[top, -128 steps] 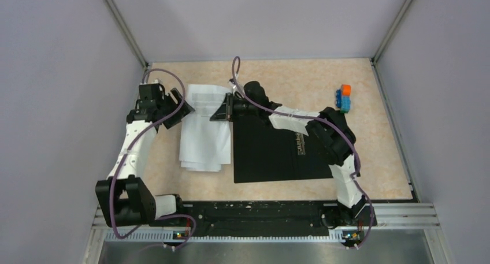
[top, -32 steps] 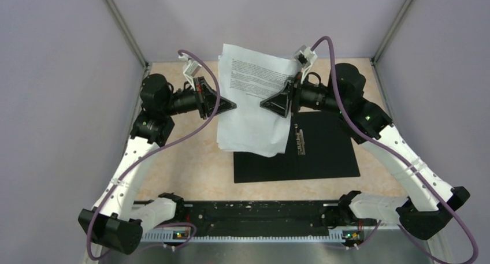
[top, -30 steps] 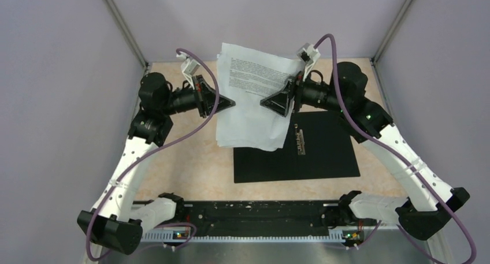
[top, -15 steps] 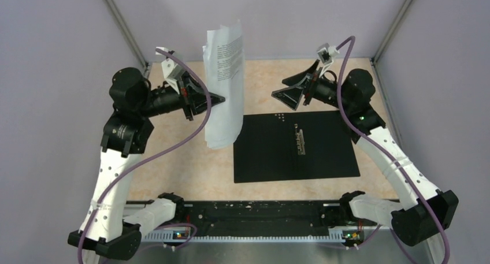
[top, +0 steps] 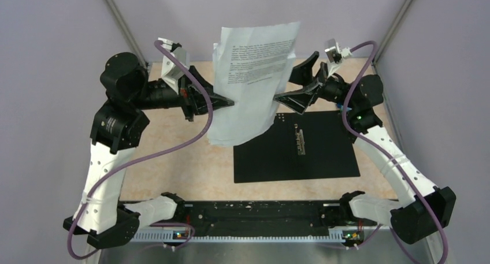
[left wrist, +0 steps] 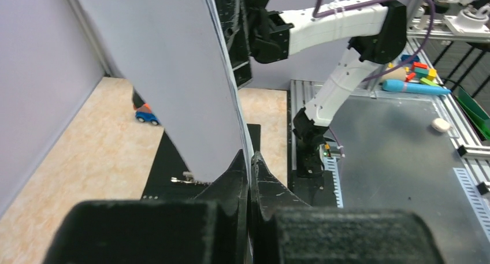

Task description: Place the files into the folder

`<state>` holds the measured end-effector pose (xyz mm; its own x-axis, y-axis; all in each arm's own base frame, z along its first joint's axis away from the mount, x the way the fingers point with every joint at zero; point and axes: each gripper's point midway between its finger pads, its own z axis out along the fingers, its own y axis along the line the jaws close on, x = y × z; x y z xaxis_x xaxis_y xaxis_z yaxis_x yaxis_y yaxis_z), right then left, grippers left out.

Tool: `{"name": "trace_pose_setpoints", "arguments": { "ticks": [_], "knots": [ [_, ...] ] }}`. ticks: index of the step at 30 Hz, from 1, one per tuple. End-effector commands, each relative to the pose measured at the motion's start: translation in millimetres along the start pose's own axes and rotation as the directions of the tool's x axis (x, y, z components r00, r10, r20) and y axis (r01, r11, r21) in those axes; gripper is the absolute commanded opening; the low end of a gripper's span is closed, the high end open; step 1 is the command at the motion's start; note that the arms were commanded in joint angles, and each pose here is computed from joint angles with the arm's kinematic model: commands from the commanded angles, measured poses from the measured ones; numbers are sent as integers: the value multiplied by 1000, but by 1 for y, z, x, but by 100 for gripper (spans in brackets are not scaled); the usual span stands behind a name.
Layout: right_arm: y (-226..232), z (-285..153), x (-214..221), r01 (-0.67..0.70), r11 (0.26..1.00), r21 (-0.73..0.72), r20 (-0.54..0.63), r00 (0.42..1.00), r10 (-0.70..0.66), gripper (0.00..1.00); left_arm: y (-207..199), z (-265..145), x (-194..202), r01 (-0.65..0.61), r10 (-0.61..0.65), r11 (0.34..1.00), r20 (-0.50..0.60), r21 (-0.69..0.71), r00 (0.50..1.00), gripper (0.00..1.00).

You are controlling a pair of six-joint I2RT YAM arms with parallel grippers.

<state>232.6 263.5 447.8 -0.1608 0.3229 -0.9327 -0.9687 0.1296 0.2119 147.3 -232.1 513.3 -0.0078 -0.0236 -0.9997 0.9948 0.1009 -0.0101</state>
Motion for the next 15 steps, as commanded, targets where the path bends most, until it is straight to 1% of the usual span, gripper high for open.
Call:
{"name": "trace_pose_setpoints", "arguments": {
  "ticks": [1, 5, 10, 11, 15],
  "knots": [
    [12, -4, -21, 101, 994, -44, 46, 994, -99, 99, -25, -2, -15, -79, 79, 995, 6, 60, 997, 0],
    [21, -8, -24, 117, 990, -79, 59, 992, -112, 99, -31, -6, -16, -94, 94, 994, -2, 52, 996, 0],
    [50, -10, -25, 115, 962, -247, 77, 992, -99, 99, -35, -8, -18, -106, 106, 993, 1, 57, 994, 0],
    [60, -12, -28, 141, 945, -296, 96, 988, -117, 99, -35, -9, -19, -109, 109, 993, 3, 51, 994, 0],
    [83, -19, -32, 143, 893, -428, 112, 988, -104, 99, -28, -9, -21, -117, 117, 993, 4, 9, 993, 0]
  ]
}}
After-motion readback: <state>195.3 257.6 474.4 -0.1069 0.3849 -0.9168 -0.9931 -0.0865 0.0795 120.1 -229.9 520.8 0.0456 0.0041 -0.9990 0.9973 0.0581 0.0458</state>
